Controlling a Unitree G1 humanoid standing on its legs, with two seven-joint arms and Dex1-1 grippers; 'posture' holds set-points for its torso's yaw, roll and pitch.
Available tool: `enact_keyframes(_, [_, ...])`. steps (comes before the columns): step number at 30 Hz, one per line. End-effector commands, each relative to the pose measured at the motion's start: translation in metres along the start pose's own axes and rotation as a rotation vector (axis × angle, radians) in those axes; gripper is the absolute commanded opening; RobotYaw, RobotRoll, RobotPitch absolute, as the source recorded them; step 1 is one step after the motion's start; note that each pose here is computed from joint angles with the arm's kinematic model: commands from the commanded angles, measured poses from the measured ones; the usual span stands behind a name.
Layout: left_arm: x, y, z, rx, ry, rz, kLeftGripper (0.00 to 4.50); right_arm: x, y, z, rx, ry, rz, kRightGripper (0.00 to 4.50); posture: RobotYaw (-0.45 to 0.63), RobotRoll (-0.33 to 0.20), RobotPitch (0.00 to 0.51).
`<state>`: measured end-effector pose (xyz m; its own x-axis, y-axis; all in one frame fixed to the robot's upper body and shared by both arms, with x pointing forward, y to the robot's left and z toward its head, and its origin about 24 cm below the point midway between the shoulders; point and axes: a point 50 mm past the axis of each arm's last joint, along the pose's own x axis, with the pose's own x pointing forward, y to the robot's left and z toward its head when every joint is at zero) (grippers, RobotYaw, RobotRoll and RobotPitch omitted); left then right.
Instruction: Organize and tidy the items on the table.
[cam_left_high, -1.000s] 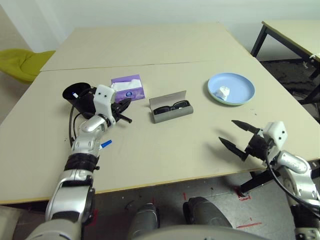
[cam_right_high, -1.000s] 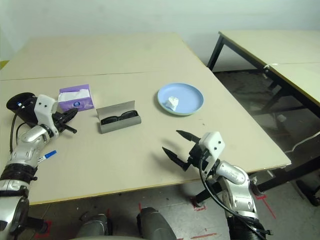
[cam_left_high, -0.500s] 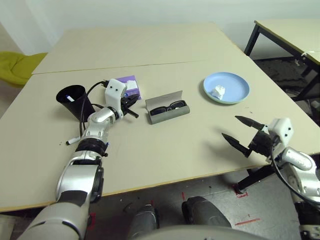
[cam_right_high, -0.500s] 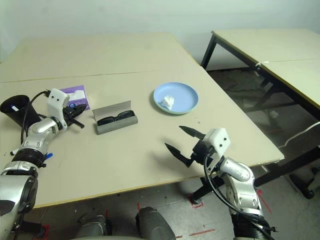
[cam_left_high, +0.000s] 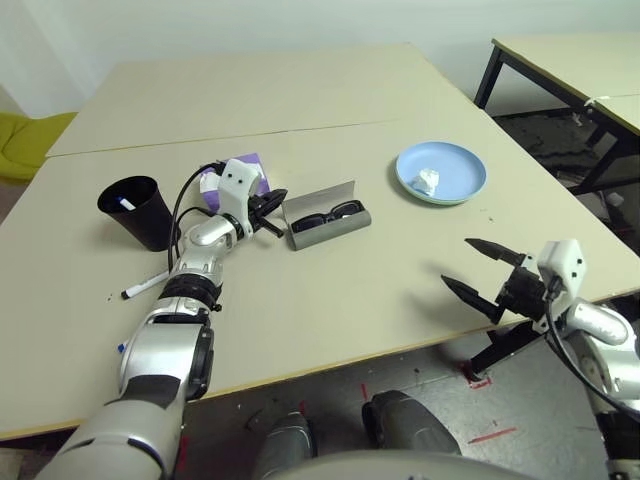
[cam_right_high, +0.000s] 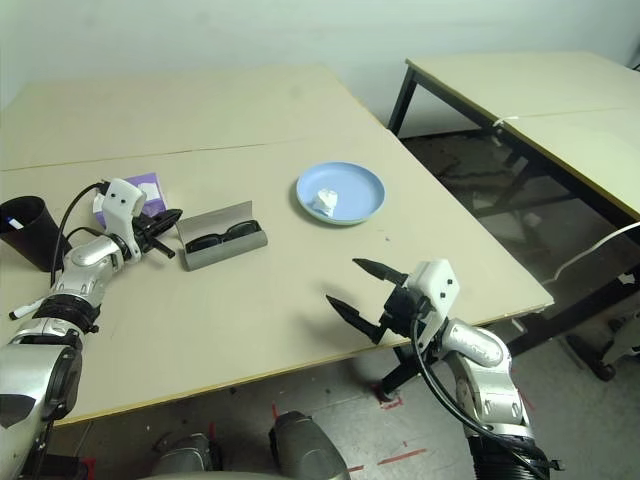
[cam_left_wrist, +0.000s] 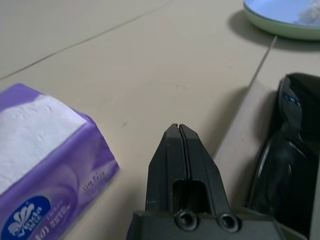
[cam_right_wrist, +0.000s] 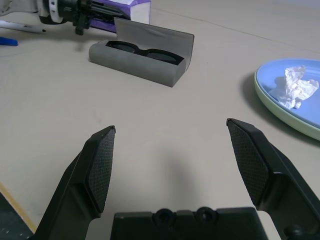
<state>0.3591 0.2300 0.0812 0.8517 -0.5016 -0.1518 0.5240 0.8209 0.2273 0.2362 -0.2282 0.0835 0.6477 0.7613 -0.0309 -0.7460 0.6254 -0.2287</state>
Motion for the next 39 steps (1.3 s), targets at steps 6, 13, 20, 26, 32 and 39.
enact_keyframes(6, [-0.012,-0.008,-0.007,0.059,0.033,-0.153,0.02,0.007,-0.002,-0.001,-0.002,0.006,0.002,4.5,-0.27,0.0,0.05])
enact_keyframes(13, [-0.014,-0.019,-0.007,0.119,0.041,-0.272,0.02,0.008,-0.002,-0.003,0.001,0.008,-0.004,4.5,-0.27,0.0,0.05])
enact_keyframes(20, [-0.016,-0.027,-0.008,0.163,0.057,-0.352,0.02,0.009,-0.003,-0.003,0.002,0.009,-0.009,4.5,-0.27,0.0,0.044])
enact_keyframes(26, [-0.018,-0.02,-0.004,0.132,0.035,-0.3,0.02,0.012,-0.004,-0.003,-0.001,0.004,0.002,4.5,-0.26,0.0,0.039])
enact_keyframes(32, [-0.032,-0.017,-0.003,0.167,0.058,-0.361,0.02,0.014,-0.002,-0.006,-0.003,0.008,0.035,4.5,-0.25,0.0,0.038])
enact_keyframes(39, [-0.05,-0.032,-0.016,0.206,0.117,-0.489,0.02,0.017,-0.003,-0.007,-0.006,0.004,0.043,4.5,-0.25,0.0,0.031])
